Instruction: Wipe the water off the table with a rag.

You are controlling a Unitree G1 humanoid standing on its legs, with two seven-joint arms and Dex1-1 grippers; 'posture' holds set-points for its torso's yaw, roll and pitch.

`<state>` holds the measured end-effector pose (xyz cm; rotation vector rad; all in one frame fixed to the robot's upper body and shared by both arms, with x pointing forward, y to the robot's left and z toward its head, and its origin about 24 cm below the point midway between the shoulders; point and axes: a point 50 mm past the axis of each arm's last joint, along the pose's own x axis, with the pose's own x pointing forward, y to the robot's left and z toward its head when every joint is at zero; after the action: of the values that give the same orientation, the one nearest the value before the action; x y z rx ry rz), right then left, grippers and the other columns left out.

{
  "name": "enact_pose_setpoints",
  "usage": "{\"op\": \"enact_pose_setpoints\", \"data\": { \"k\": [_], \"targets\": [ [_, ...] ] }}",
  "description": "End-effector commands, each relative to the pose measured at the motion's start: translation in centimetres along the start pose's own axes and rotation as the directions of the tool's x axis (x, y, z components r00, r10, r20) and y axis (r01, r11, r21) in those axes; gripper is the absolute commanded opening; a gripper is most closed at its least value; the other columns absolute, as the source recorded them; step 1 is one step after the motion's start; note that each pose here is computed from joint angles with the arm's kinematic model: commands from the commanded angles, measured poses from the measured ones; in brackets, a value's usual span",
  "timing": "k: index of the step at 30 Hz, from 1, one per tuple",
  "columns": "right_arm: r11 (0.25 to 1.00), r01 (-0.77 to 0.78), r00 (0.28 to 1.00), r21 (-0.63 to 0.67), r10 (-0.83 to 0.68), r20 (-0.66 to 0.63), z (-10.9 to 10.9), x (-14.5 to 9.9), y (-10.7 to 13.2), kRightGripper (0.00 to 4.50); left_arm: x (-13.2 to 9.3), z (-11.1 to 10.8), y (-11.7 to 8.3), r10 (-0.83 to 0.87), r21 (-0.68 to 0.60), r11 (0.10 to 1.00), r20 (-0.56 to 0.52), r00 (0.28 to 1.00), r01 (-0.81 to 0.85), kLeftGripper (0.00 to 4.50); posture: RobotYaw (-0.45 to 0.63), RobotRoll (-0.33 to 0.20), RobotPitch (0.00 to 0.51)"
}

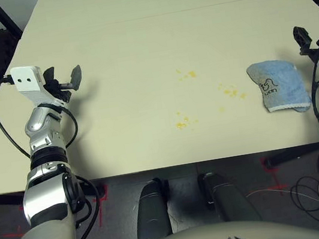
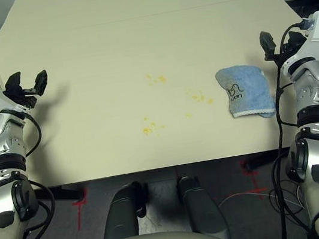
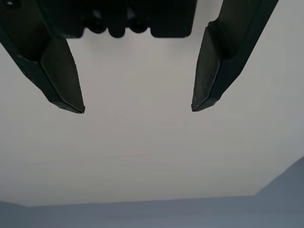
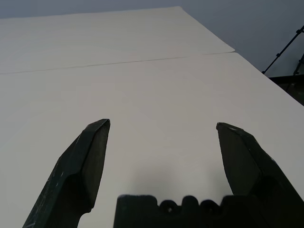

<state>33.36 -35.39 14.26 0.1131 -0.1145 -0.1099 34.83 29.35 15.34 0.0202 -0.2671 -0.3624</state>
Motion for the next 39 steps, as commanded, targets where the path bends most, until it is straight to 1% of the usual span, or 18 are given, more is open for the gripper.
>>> {"op": "enact_pose_setpoints", "data": {
  "k": [1,2,4,7,9,14,16,19,21,24,26,30,34,37,39],
  "targets": [
    [1.000,0.017,1.000,0.024,-0.017,-0.002,-0.2,0.1,-0.2,4.46,-0.1,0.8,-2.1,-0.254,-0.069,0.965,0.009,0.967,0.254,4.50,0.12,0.000,0.170],
    [1.000,0.014,1.000,0.027,-0.014,-0.004,-0.2,0.2,0.0,4.46,-0.3,1.1,-3.0,-0.352,-0.095,0.932,-0.009,0.936,0.350,4.50,0.13,0.000,0.169],
    [0.999,0.012,1.000,0.029,-0.012,-0.008,-0.3,0.3,0.1,4.46,-0.9,1.5,-4.6,-0.496,-0.130,0.863,-0.048,0.867,0.487,4.50,0.14,0.000,0.167],
    [0.999,0.012,1.000,0.032,-0.012,-0.009,-0.3,0.5,0.2,4.46,-2.0,1.8,-6.4,-0.633,-0.149,0.773,-0.101,0.768,0.617,4.50,0.14,0.000,0.166],
    [0.999,0.011,1.000,0.032,-0.011,-0.009,-0.2,0.6,0.3,4.46,-2.3,1.9,-7.1,-0.682,-0.152,0.731,-0.127,0.720,0.665,4.50,0.14,0.000,0.165],
    [0.999,-0.009,1.000,0.041,0.010,-0.024,0.1,0.5,-0.1,4.46,-2.4,1.9,-8.6,-0.748,-0.135,0.663,-0.153,0.646,0.736,4.50,0.13,0.000,0.167],
    [0.997,-0.030,0.998,0.064,0.033,-0.046,0.2,0.4,-0.4,4.46,-2.4,1.7,-9.0,-0.761,-0.113,0.647,-0.163,0.628,0.754,4.50,0.13,0.000,0.171],
    [0.986,-0.103,0.986,0.129,0.119,-0.119,0.4,0.0,-0.8,4.46,-2.6,1.0,-9.3,-0.771,-0.039,0.623,-0.197,0.605,0.781,4.50,0.12,0.000,0.175],
    [0.970,-0.152,0.970,0.191,0.183,-0.159,1.2,-0.5,-1.4,4.46,-2.8,0.6,-9.2,-0.777,-0.020,0.609,-0.217,0.591,0.793,4.50,0.11,0.000,0.176],
    [0.950,-0.197,0.934,0.243,0.257,-0.247,2.3,-1.5,-2.4,4.46,-2.8,0.4,-9.3,-0.781,-0.018,0.604,-0.214,0.587,0.797,4.50,0.10,0.000,0.183],
    [0.946,-0.207,0.909,0.251,0.281,-0.309,2.7,-2.1,-3.0,4.46,-2.8,0.4,-9.4,-0.783,-0.016,0.602,-0.210,0.585,0.799,4.50,0.10,0.000,0.184],
    [0.924,-0.267,0.831,0.274,0.364,-0.420,3.4,-3.6,-3.7,4.46,-2.8,0.0,-9.5,-0.782,-0.015,0.604,-0.208,0.588,0.797,4.50,0.10,0.000,0.186],
    [0.905,-0.306,0.762,0.295,0.418,-0.494,3.2,-4.5,-3.7,4.46,-2.9,-0.2,-9.8,-0.780,-0.012,0.606,-0.201,0.592,0.795,4.50,0.10,0.000,0.190],
    [0.894,-0.330,0.711,0.303,0.446,-0.543,2.4,-5.0,-3.5,4.46,-3.0,-0.3,-10.0,-0.780,-0.013,0.608,-0.197,0.594,0.794,4.50,0.10,0.000,0.193],
    [0.890,-0.336,0.692,0.308,0.455,-0.560,1.9,-5.1,-3.4,4.46,-3.0,-0.3,-10.1,-0.780,-0.015,0.609,-0.195,0.595,0.793,4.50,0.10,0.000,0.195]
  ]
}}
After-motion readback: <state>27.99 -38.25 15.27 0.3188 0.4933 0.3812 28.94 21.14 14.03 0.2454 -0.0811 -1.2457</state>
